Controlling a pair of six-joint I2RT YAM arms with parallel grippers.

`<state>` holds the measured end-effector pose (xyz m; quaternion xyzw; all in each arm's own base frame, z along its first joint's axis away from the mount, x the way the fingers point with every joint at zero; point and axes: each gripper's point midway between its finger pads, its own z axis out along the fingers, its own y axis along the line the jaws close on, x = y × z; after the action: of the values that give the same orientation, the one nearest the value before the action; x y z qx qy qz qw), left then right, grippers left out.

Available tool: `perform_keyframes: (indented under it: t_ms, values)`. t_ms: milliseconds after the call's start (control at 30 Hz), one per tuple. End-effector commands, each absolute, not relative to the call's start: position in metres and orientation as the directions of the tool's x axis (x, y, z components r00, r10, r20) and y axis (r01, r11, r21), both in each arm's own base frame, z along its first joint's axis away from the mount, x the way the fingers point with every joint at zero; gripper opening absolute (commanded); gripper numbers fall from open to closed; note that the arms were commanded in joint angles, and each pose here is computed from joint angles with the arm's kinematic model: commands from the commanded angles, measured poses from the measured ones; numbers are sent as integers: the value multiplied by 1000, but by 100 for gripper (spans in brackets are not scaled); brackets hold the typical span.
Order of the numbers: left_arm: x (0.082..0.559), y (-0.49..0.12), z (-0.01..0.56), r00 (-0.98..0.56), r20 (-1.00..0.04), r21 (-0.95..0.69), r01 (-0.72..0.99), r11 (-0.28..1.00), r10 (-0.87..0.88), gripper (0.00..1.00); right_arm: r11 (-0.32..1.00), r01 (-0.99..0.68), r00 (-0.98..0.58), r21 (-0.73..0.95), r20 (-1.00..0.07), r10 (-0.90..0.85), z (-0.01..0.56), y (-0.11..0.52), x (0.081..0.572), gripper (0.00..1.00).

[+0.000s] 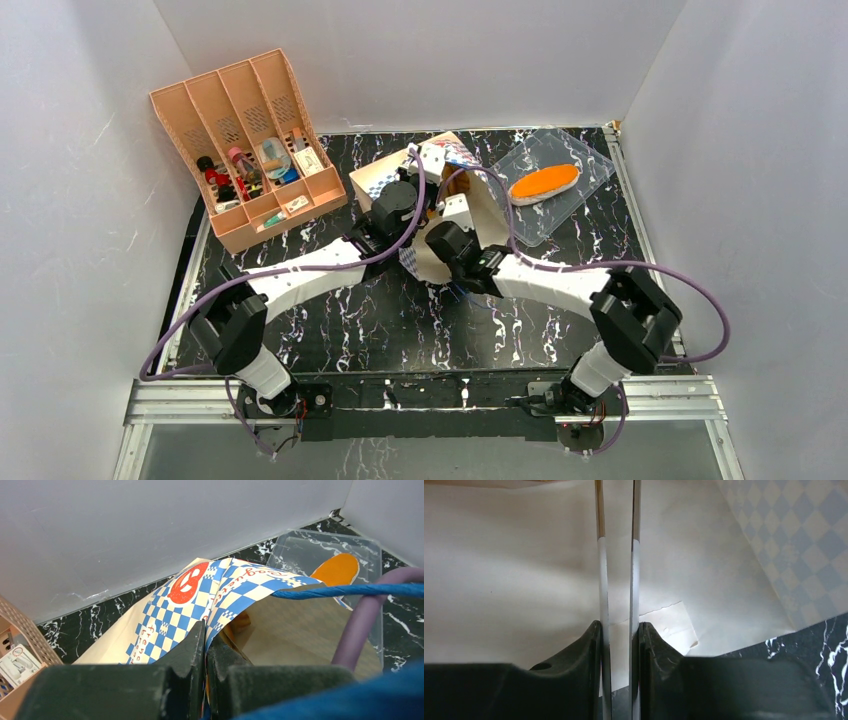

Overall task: Take the fake bread out of the paper bag
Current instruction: Take out the fake bread from the paper bag.

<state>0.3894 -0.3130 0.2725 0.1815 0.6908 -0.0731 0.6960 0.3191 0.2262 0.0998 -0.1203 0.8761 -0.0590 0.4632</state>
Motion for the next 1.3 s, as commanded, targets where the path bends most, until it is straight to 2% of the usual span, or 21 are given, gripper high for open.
perform_keyframes:
  t_ms: [0, 333, 567, 867, 1067, 1267]
  values:
    - [389, -319, 270, 27, -987, 156, 344, 926, 157, 0, 990, -127, -430, -67, -895, -116, 164, 231, 323, 0]
    - [411, -322, 274, 30, -980, 198, 255, 946, 197, 0, 974, -225, -439, 3, -893, -98, 195, 232, 286, 0]
    - [430, -312, 290, 52, -965, 260, 131, 957, 255, 0, 963, -268, -442, 11, -890, -113, 213, 236, 253, 0]
    - [449, -277, 297, 30, -962, 274, 50, 961, 272, 0, 973, -222, -409, 66, -912, -31, 255, 218, 202, 0]
    - [462, -248, 286, -14, -962, 273, 9, 962, 273, 0, 982, -174, -398, 72, -917, -3, 263, 202, 192, 0]
    - [477, -227, 270, -63, -957, 284, -6, 959, 283, 0, 978, -149, -368, 148, -926, 84, 291, 187, 188, 0]
